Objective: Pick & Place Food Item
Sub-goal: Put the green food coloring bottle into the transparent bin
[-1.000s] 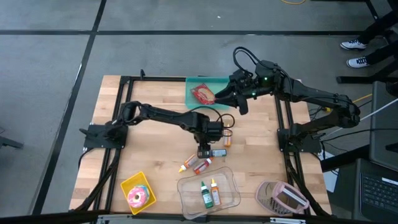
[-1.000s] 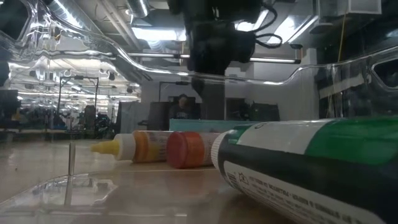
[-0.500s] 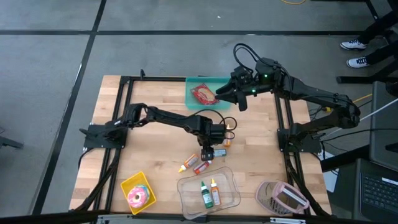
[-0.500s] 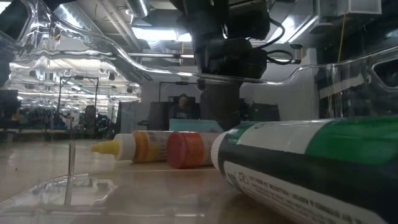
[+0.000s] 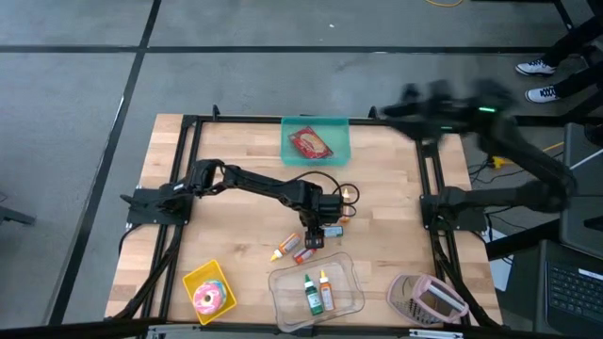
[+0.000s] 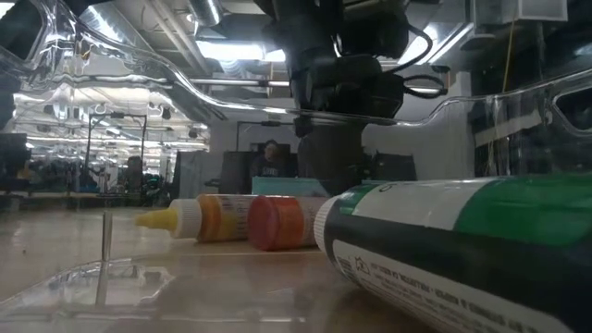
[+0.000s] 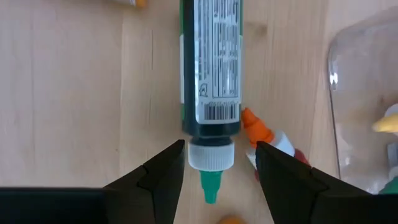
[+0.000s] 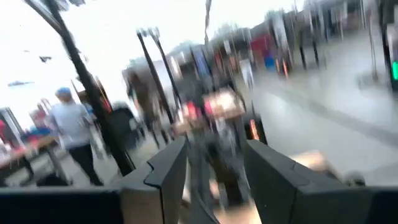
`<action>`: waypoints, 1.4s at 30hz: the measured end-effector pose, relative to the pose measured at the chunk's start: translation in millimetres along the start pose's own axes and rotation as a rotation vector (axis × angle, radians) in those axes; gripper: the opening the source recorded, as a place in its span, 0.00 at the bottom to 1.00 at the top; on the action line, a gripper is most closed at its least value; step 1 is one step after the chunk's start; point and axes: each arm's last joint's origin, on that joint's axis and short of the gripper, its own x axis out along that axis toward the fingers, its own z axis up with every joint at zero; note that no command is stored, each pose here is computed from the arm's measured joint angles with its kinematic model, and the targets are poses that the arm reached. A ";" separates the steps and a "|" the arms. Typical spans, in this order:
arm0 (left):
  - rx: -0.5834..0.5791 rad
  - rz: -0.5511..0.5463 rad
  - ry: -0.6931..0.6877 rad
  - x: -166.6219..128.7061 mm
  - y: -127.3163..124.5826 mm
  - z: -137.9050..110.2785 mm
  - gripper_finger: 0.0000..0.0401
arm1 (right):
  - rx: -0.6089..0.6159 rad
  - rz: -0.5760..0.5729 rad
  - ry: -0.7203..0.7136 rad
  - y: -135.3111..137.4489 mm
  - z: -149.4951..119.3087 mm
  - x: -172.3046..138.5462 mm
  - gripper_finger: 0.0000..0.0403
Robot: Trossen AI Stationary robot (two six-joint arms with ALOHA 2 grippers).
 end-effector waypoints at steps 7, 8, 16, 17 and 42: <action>0.018 0.004 -0.007 -1.2 7.1 1.8 0.47 | -0.215 0.054 -0.200 56.1 16.5 -100.5 0.40; 0.019 0.005 -0.008 -1.6 8.7 2.1 0.47 | -0.242 0.076 -0.209 62.7 15.1 -113.9 0.40; 0.021 0.009 0.001 -4.0 20.1 2.7 0.47 | -0.190 0.177 -0.054 81.4 -16.8 -169.5 0.41; 0.017 0.008 0.005 -4.2 21.0 2.5 0.47 | -0.174 0.178 -0.047 80.5 -21.0 -170.9 0.41; 0.033 -0.021 0.030 -1.0 4.9 -1.8 0.47 | -0.172 0.263 -0.101 47.2 -119.7 -182.7 0.41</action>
